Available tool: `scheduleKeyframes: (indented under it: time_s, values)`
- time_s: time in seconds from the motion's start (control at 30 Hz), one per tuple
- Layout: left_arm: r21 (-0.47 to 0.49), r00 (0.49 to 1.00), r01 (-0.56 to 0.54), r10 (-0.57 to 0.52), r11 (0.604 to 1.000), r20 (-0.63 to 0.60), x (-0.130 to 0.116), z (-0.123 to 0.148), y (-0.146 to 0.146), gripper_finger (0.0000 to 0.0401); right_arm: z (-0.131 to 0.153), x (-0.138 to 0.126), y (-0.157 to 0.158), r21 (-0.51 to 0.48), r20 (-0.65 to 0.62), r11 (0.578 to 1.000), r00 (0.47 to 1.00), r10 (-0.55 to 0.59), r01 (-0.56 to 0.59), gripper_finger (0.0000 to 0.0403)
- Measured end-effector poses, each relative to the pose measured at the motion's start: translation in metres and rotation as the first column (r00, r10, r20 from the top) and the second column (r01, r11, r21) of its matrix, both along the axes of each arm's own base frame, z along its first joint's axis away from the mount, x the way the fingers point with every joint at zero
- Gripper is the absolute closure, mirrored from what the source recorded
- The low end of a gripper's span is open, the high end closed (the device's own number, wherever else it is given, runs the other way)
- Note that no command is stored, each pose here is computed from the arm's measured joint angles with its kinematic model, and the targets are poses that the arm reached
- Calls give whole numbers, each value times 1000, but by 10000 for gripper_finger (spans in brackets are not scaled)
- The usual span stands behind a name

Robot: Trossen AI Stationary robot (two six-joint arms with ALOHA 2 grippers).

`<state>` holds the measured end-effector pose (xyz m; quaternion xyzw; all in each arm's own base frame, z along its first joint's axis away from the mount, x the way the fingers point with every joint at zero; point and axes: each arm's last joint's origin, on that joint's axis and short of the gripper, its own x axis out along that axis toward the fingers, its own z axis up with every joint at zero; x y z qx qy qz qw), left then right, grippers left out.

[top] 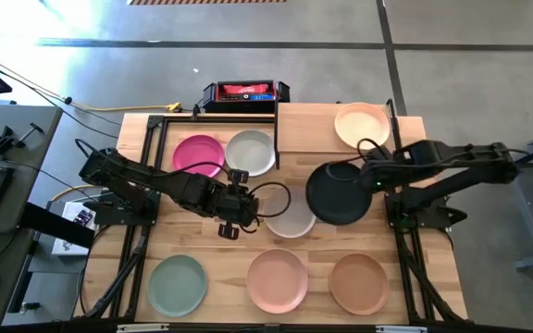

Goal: Place and stack plates onto a shelf
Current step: Move the blue plate to the middle right of the table

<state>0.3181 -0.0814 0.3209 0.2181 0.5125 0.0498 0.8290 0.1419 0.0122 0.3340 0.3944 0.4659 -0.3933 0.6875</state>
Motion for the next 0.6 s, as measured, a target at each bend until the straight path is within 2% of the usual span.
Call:
scheduleKeyframes:
  time_s: [0.2, 0.43, 0.6]
  values:
    - [0, 1000, -1, 1, 1000, 1, 0, 0, 0, 268, -35, -25, -1, 108, 68, 988, 991, -114, 107, 403]
    - [0, 1000, -1, 1, 1000, 1, 0, 0, 0, 268, -69, -38, 0, 230, -22, 955, 982, -185, 185, 403]
    - [-1, 1000, -1, 1, 1000, 0, 0, 0, 0, 268, -83, -39, 1, 241, -73, 950, 980, -187, 199, 403]
